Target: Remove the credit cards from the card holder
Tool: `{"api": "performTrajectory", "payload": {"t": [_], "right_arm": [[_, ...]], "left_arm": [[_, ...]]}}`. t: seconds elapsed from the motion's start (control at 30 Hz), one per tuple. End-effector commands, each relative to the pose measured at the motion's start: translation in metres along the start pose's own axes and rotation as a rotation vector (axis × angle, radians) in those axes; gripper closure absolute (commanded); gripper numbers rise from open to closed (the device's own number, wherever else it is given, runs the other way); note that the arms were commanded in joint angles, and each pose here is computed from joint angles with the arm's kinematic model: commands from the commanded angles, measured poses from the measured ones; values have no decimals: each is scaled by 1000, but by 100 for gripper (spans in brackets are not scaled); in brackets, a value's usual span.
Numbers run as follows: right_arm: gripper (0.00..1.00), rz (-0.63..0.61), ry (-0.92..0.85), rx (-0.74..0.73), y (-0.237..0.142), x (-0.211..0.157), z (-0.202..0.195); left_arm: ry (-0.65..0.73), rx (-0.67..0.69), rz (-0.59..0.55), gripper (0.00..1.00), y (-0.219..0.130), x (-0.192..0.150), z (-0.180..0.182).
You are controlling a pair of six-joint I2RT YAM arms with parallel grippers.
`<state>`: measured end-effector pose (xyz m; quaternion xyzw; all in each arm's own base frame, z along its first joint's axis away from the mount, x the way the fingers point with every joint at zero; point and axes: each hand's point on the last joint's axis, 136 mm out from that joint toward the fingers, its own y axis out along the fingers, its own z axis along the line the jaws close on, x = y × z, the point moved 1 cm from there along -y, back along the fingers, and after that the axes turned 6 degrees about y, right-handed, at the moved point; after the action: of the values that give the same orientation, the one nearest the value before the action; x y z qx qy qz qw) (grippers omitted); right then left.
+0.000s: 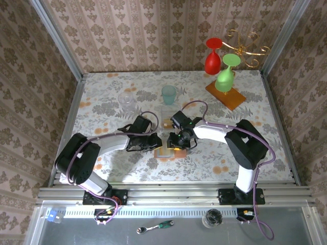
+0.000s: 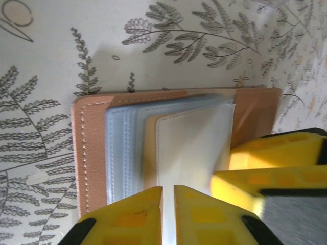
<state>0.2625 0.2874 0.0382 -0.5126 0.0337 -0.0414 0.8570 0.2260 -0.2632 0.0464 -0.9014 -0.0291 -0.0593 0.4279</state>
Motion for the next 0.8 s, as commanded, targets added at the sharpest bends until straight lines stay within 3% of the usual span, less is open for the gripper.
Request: {"api": "performTrajectory", "payload": {"t": [0.0, 0.23, 0.5, 0.77], "right_arm": [[67, -21, 0, 9, -16, 0, 3], [69, -36, -14, 74, -28, 1, 19], [70, 53, 32, 199, -2, -5, 32], [71, 42, 43, 79, 5, -7, 4]], "left_arm": [[-5, -11, 7, 88, 5, 2, -3], [-15, 9, 21, 91, 9, -3, 5], [-15, 13, 20, 91, 9, -3, 6], [-15, 20, 23, 89, 8, -3, 6]]}}
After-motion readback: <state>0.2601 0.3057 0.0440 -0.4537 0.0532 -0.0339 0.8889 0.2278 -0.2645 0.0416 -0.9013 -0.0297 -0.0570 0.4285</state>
